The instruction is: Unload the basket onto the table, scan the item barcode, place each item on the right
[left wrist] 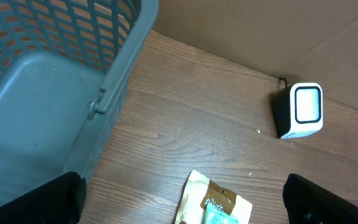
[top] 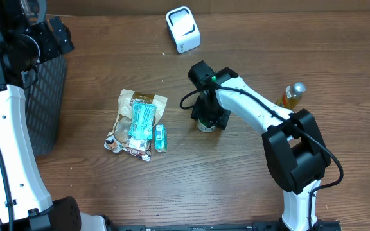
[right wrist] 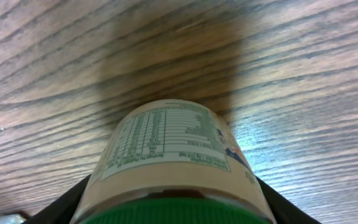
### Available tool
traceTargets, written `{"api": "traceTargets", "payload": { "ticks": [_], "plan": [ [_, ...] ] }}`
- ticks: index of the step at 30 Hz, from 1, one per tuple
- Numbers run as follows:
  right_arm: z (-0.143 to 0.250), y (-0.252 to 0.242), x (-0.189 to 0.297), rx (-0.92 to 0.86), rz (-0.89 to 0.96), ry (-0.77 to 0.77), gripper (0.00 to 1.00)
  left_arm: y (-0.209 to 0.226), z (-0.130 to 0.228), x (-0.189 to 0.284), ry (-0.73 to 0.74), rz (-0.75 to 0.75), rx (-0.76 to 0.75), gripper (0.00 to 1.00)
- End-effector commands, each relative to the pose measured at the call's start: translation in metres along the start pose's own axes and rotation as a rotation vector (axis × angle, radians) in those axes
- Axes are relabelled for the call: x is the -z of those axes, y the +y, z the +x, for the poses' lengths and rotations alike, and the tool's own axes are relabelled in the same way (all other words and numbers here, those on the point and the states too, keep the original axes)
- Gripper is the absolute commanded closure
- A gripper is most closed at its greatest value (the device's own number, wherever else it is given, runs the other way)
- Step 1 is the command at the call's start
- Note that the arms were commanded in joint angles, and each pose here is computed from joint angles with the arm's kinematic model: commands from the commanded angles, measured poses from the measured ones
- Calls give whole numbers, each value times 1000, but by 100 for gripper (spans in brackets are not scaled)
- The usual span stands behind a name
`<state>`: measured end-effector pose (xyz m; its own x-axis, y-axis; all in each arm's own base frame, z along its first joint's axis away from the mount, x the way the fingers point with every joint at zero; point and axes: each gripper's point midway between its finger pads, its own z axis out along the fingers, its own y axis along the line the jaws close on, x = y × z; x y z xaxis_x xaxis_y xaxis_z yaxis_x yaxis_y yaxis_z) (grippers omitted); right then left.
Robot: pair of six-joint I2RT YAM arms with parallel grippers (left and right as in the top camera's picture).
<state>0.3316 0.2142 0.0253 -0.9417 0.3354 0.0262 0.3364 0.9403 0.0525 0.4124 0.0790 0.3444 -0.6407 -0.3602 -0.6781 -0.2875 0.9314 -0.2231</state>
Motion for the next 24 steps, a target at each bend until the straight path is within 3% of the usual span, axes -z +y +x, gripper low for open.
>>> {"api": "traceTargets", "payload": {
  "ticks": [1, 11, 12, 16, 24],
  "plan": [
    [0, 2, -1, 12, -9, 9, 42, -4, -7, 5, -22, 12, -20, 0],
    [-2, 4, -1, 410, -20, -6, 44, -4, -7, 5, -22, 12, -20, 0],
    [-2, 4, -1, 409, -18, -7, 39, -4, -7, 5, -22, 12, -20, 0],
    [-3, 5, -1, 354, -21, -9, 1, -4, -7, 5, -22, 12, -20, 0],
    [-8, 11, -1, 226, -47, -30, 0, -4, -7, 5, -22, 12, -20, 0]
  ]
}}
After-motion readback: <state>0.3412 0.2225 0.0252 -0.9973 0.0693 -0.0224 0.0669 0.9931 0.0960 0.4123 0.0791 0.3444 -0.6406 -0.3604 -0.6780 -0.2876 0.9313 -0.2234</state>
